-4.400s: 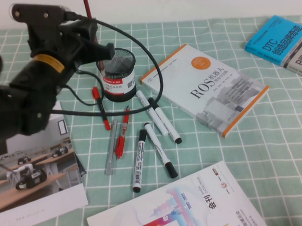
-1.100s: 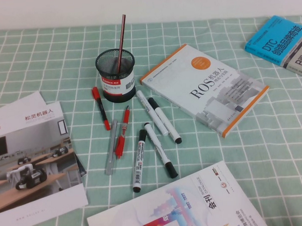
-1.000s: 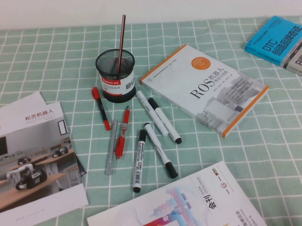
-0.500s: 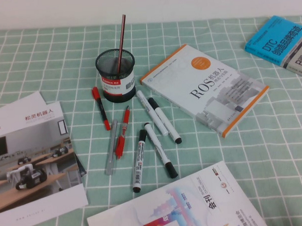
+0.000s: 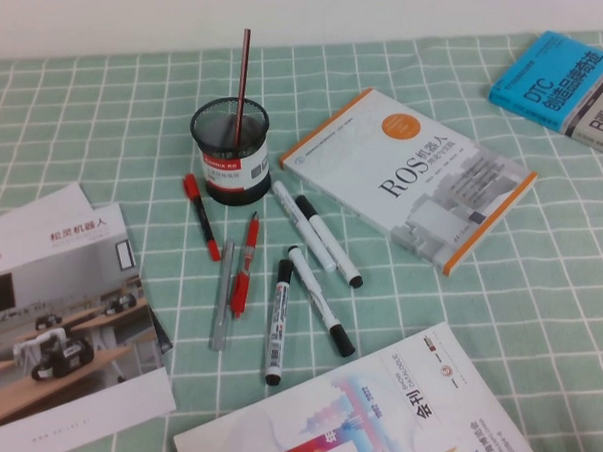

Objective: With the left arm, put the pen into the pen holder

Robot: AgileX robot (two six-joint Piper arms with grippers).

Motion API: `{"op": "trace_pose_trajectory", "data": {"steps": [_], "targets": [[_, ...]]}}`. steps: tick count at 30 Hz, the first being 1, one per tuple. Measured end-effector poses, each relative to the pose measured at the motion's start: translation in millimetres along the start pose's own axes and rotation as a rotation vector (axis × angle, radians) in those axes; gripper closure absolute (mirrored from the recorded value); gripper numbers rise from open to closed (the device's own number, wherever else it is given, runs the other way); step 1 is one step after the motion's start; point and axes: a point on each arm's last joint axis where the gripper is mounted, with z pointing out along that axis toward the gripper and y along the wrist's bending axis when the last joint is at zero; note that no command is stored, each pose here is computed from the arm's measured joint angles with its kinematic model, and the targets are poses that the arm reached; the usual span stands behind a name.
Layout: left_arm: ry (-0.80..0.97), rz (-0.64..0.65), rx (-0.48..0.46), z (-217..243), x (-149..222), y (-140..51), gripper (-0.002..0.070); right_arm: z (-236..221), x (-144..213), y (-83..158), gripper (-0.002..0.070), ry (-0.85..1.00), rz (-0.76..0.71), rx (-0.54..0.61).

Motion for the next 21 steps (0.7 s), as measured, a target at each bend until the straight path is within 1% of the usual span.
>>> {"op": "trace_pose_trajectory", "data": {"steps": [6,21], "targets": [[0.111,-0.005,-0.002,-0.4,10.5,0.2,0.0678,0.0,0.0,0.0,0.0698,0.000,0.000,0.000],[0.121,-0.005,-0.002,-0.8,10.6,0.1,0.0678,0.0,0.0,0.0,0.0698,0.000,0.000,0.000]]}}
